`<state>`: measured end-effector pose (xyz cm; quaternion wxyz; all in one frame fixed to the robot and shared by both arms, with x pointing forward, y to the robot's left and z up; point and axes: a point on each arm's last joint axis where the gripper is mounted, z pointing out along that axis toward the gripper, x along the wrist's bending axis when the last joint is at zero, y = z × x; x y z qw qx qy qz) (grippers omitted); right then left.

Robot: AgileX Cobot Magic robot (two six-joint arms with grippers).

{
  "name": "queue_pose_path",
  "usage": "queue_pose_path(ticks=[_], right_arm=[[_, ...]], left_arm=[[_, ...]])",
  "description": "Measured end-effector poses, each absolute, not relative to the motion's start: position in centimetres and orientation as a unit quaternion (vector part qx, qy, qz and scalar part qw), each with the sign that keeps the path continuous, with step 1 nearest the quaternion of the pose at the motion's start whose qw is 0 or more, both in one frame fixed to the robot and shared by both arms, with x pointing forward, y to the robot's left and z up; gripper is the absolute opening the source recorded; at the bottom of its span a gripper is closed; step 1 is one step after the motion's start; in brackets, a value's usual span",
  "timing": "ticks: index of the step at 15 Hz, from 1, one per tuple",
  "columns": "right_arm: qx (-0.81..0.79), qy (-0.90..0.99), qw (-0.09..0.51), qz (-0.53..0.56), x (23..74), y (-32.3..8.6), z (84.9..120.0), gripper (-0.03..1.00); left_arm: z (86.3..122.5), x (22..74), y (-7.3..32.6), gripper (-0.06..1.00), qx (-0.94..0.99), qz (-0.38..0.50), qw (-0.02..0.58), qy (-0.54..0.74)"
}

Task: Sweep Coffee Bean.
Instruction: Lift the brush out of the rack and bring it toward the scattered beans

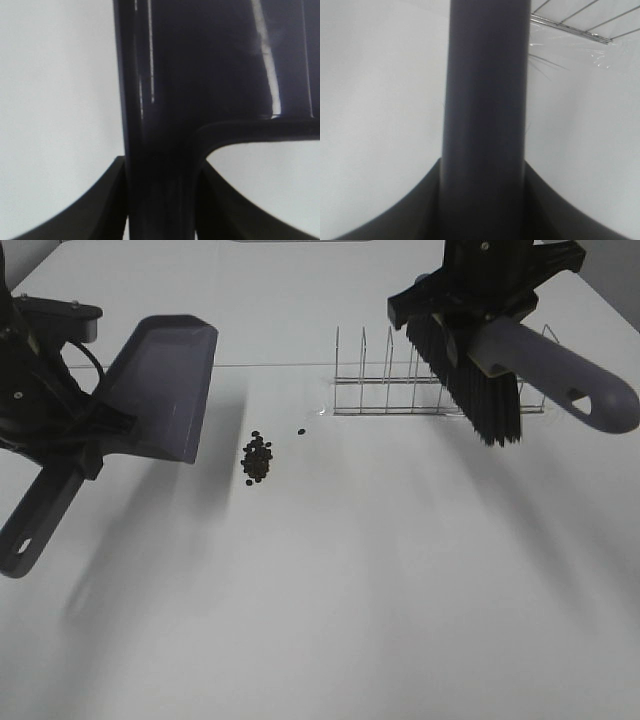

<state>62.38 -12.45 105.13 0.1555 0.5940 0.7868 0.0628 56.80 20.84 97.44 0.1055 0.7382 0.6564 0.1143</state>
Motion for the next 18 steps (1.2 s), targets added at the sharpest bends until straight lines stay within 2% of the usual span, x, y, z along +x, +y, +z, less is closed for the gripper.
queue_pose_path(ticks=[3, 7, 12, 15, 18], right_arm=[[0.569, 0.805, 0.168, 0.024, 61.0, -9.3, 102.3, 0.35], [0.555, 0.818, 0.15, 0.0, 61.3, -7.4, 98.1, 0.35], [0.547, 0.826, 0.133, 0.027, 62.0, -6.1, 95.3, 0.35], [0.541, 0.831, 0.127, 0.027, 62.3, -5.7, 93.6, 0.35], [0.536, 0.831, 0.134, 0.056, 62.8, -5.3, 93.6, 0.35]], left_arm=[[94.8, 57.0, 20.9, 0.36, 0.746, 0.09, 0.055, 0.658], [92.3, 57.4, 20.8, 0.36, 0.751, 0.077, 0.029, 0.656], [88.8, 58.2, 20.4, 0.36, 0.753, 0.068, 0.029, 0.654], [87.7, 58.4, 20.3, 0.36, 0.751, 0.063, 0.03, 0.657], [87.5, 58.4, 20.2, 0.36, 0.75, 0.061, 0.03, 0.658]])
